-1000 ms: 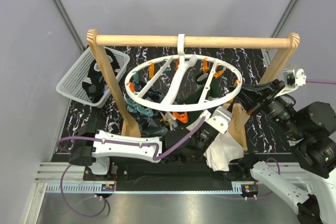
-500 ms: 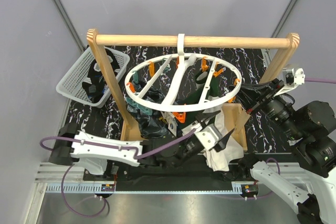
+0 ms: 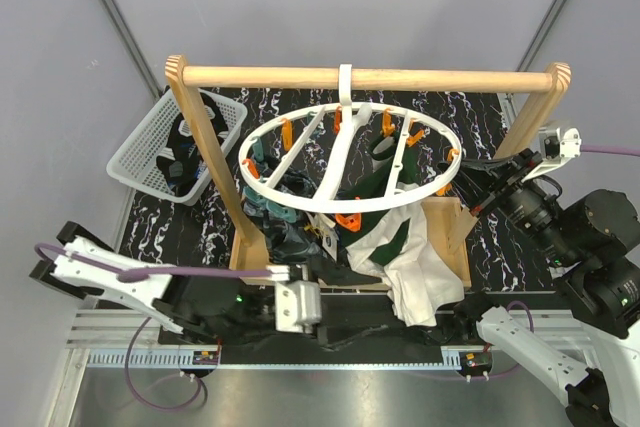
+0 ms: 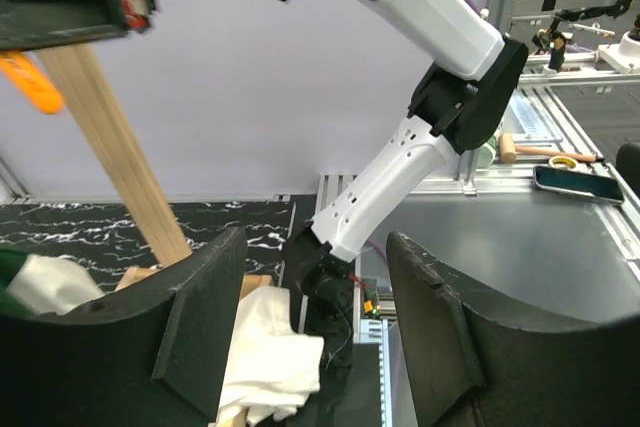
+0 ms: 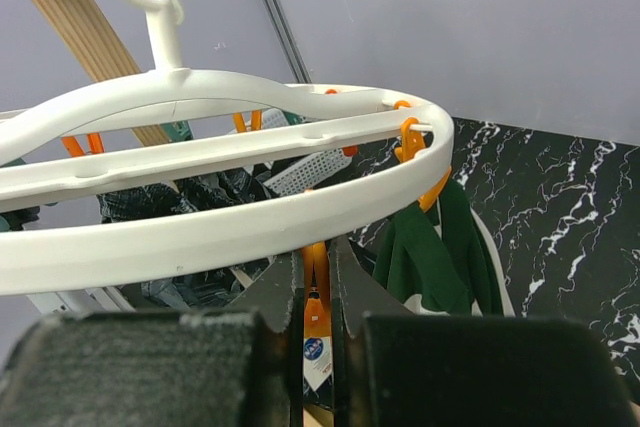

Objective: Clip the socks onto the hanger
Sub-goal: Pick up the sock from the bin.

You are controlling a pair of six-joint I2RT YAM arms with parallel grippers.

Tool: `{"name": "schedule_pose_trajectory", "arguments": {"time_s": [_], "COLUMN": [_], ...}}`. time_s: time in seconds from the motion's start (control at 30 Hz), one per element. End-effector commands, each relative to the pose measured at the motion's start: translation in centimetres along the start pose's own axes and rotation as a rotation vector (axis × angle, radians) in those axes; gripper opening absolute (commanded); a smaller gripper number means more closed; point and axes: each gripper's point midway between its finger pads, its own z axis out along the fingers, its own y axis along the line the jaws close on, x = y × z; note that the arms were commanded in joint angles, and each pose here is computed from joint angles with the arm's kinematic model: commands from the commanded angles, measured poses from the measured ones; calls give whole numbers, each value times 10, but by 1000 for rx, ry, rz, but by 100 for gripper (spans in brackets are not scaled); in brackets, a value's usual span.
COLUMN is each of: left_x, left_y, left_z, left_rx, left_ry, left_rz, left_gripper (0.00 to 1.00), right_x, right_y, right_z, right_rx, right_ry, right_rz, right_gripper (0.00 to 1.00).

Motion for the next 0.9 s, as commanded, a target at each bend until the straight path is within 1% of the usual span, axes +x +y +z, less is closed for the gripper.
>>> {"name": "schedule_pose_trajectory", "arguments": {"time_s": [0.0, 0.07, 0.1, 0.13, 0.2, 0.33, 0.43, 0.47, 0.53, 0.57, 0.63, 0.67, 0.73, 0.77, 0.87], "left_x": [-52, -62, -81, -88, -98, -146, -172, -175, -178, -185, -188, -196, -202, -206, -228], "left_y": [6, 4, 6, 8, 20, 43, 76, 93, 112, 135, 155, 174, 191, 206, 229], "left_z": [-22, -20, -22, -22, -19, -26, -31, -32, -29, -33, -35, -40, -45, -51, -69], "left_rx": [46, 73, 88, 88, 37, -55, -219, -282, -349, -418, -482, -550, -611, -660, -741], "left_ry": [-58, -39, -47, -46, -41, -149, -186, -183, -171, -173, -158, -158, -152, -151, -182], "left_rz": [0, 45, 84, 103, 162, 217, 267, 284, 306, 319, 341, 356, 386, 402, 427], "left_gripper": [63, 63, 63, 63, 64, 67, 70, 71, 72, 72, 73, 73, 73, 74, 75], "right_x": [10, 11, 12, 12, 13, 21, 22, 22, 22, 23, 24, 25, 25, 26, 27], "right_y": [-10, -9, -9, -9, -11, -14, -14, -13, -13, -13, -13, -13, -13, -13, -13], "right_z": [-3, -3, -2, -2, -2, -1, -3, -3, -4, -4, -5, -5, -6, -6, -7], "right_rx": [55, 53, 54, 54, 59, 69, 65, 64, 61, 62, 62, 61, 61, 62, 61], "right_ry": [42, 46, 52, 52, 57, 78, 75, 73, 73, 76, 80, 86, 86, 89, 92], "right_rz": [16, 18, 19, 17, 11, 7, 11, 14, 17, 17, 18, 18, 20, 20, 20], "right_gripper": [0, 0, 0, 0, 0, 0, 0, 0, 0, 0, 0, 0, 0, 0, 0]}}
